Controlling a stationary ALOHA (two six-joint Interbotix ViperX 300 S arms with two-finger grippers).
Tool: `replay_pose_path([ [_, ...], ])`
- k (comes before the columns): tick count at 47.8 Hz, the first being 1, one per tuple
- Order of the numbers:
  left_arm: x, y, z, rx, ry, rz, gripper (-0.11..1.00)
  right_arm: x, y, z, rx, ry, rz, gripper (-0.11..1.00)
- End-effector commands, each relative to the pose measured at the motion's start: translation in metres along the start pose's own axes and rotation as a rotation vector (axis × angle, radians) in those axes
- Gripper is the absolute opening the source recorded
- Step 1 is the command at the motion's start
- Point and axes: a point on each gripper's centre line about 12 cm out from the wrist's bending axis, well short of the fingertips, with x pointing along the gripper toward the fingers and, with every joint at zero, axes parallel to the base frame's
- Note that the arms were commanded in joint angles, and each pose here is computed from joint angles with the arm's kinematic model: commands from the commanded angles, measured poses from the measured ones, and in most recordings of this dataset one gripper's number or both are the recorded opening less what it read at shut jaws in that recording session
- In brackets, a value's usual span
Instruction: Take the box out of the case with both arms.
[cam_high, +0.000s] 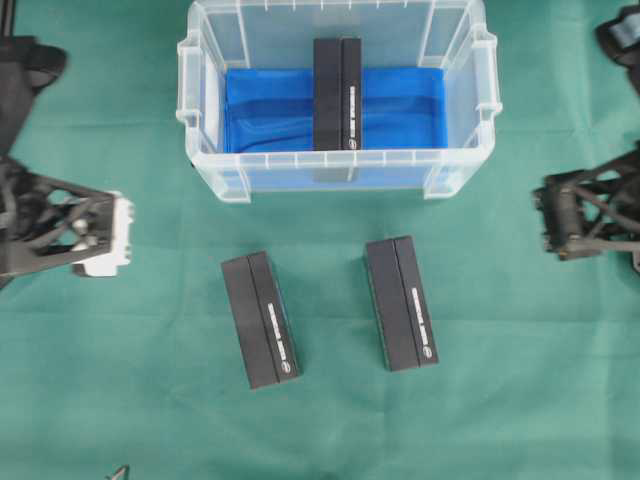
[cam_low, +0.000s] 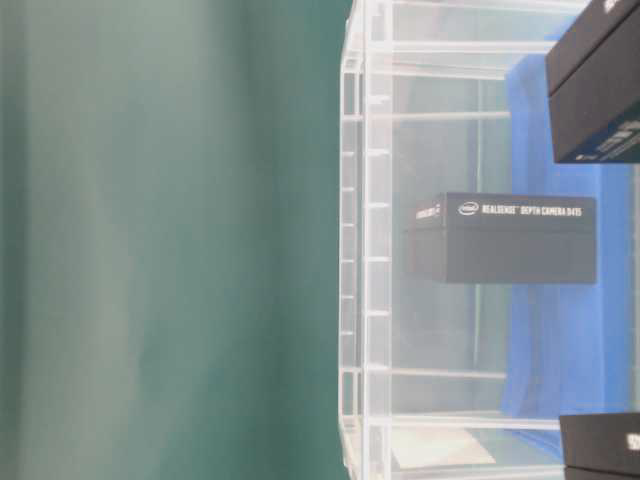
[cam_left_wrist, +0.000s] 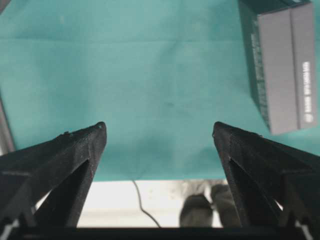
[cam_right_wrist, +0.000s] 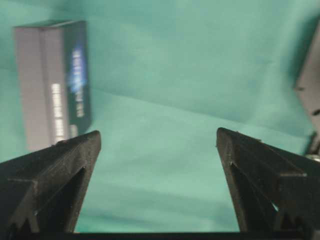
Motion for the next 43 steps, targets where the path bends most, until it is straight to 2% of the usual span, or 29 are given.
replay_pose_path([
  [1,-0.007,0.01,0.001,-0.007,0.012,-0.032,0.91,-0.01,-0.011,0.004,0.004,0.002,0.018,0.93],
  [29,-0.005,0.009,0.002,-0.011,0.008,-0.027,0.91,-0.001,-0.004,0.004,-0.001,-0.005,0.019,0.93],
  [34,-0.005,0.011,0.013,-0.026,-0.005,-0.02,0.91,0.002,-0.005,0.015,0.01,-0.021,0.011,0.93],
  [43,-0.006,0.011,0.035,-0.021,-0.018,-0.021,0.91,0.005,-0.01,0.042,0.001,-0.03,-0.002,0.93],
])
